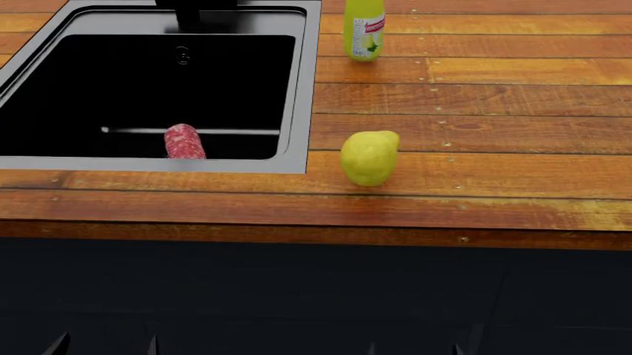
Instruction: Pick the pear from the counter and place it in the sink
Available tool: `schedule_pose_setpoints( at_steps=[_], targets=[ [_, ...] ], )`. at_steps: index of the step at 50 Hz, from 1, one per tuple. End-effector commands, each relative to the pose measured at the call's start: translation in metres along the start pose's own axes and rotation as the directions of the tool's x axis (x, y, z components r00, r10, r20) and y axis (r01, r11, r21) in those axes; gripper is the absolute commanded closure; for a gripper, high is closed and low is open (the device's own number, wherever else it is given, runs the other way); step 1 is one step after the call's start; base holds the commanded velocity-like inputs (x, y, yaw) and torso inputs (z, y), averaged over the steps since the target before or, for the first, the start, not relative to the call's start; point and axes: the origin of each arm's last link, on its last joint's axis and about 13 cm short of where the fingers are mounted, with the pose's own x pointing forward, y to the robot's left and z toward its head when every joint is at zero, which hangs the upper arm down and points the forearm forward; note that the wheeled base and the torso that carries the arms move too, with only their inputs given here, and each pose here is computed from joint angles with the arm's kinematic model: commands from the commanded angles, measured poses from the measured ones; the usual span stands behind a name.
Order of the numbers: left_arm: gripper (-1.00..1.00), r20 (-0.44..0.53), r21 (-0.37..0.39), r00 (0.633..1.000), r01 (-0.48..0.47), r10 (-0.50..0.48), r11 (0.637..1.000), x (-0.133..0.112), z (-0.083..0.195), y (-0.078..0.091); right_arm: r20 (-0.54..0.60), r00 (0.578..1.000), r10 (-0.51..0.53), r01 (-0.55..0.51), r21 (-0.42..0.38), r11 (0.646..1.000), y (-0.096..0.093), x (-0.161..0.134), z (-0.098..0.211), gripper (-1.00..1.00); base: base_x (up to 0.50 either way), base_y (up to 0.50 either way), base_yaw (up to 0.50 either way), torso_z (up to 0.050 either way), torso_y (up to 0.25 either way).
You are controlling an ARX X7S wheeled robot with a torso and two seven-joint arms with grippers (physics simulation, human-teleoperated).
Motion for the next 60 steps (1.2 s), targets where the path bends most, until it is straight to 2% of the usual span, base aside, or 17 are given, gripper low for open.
schedule_pose_setpoints(
  at_steps=[1, 10, 16, 17, 19, 27, 33, 41, 45, 51, 54, 60],
  targets=[
    [-1.0, 0.0, 0.0, 1.0, 0.0, 0.0, 1.0, 0.0, 0.0, 0.0, 0.0, 1.0, -0.013, 0.013, 0.0, 1.0, -0.002, 0.0, 0.0, -1.0, 0.0, 0.0, 0.0, 0.0, 0.0],
    [-1.0, -0.01, 0.017, 1.0, -0.003, 0.003, 1.0, -0.002, -0.001, -0.001, 0.004, 1.0, -0.007, 0.007, -0.008, 1.0, -0.001, -0.004, -0.001, -1.0, 0.0, 0.0, 0.0, 0.0, 0.0],
    [-1.0, -0.025, -0.002, 1.0, 0.01, -0.01, 1.0, -0.003, -0.001, -0.002, 0.003, 1.0, -0.009, 0.009, -0.005, 1.0, -0.002, -0.004, -0.002, -1.0, 0.0, 0.0, 0.0, 0.0, 0.0],
    [-1.0, -0.023, 0.024, 1.0, 0.008, -0.007, 1.0, -0.003, 0.0, -0.002, 0.003, 1.0, -0.008, 0.008, -0.005, 1.0, -0.002, -0.004, -0.001, -1.0, 0.0, 0.0, 0.0, 0.0, 0.0],
    [-1.0, -0.019, 0.017, 1.0, 0.004, -0.004, 1.0, -0.003, 0.002, -0.002, 0.008, 1.0, -0.004, 0.004, -0.002, 1.0, -0.001, -0.005, 0.001, -1.0, 0.0, 0.0, 0.0, 0.0, 0.0],
    [-1.0, 0.008, 0.046, 1.0, -0.001, 0.001, 0.999, -0.001, 0.025, -0.004, 0.068, 0.998, 0.016, -0.016, -0.001, 1.0, 0.001, -0.006, 0.023, -1.0, 0.0, 0.0, 0.0, 0.0, 0.0],
    [-1.0, 0.023, 0.068, 1.0, -0.015, 0.014, 0.998, 0.004, 0.046, 0.002, 0.125, 0.992, 0.024, -0.02, -0.031, 0.999, -0.001, -0.003, 0.044, -1.0, 0.0, 0.0, 0.0, 0.0, 0.0],
    [-1.0, 0.062, 0.103, 0.998, -0.003, -0.003, 0.995, 0.016, 0.069, 0.013, 0.162, 0.986, 0.027, -0.012, -0.093, 0.996, -0.007, -0.001, 0.067, -1.0, 0.0, 0.0, 0.0, 0.0, 0.0],
    [-1.0, 0.058, 0.085, 0.998, -0.011, 0.006, 0.996, 0.022, 0.076, 0.022, 0.173, 0.985, 0.022, -0.004, -0.103, 0.995, -0.011, -0.004, 0.081, -1.0, 0.0, 0.0, 0.0, 0.0, 0.0],
    [-1.0, 0.059, 0.113, 0.997, -0.059, 0.053, 0.992, 0.027, 0.1, 0.038, 0.193, 0.981, 0.011, 0.011, -0.114, 0.993, -0.018, -0.005, 0.106, -1.0, 0.0, 0.0, 0.0, 0.0, 0.0],
    [-1.0, 0.065, 0.156, 0.994, -0.099, 0.09, 0.983, 0.029, 0.112, 0.046, 0.204, 0.979, 0.013, 0.014, -0.127, 0.992, -0.022, -0.004, 0.119, -1.0, 0.0, 0.0, 0.0, 0.0, 0.0],
    [-1.0, 0.088, 0.153, 0.984, -0.168, 0.156, 0.974, 0.029, 0.141, 0.063, 0.206, 0.978, 0.014, 0.014, -0.137, 0.99, -0.027, 0.005, 0.147, -1.0, 0.0, 0.0, 0.0, 0.0, 0.0]
  ],
)
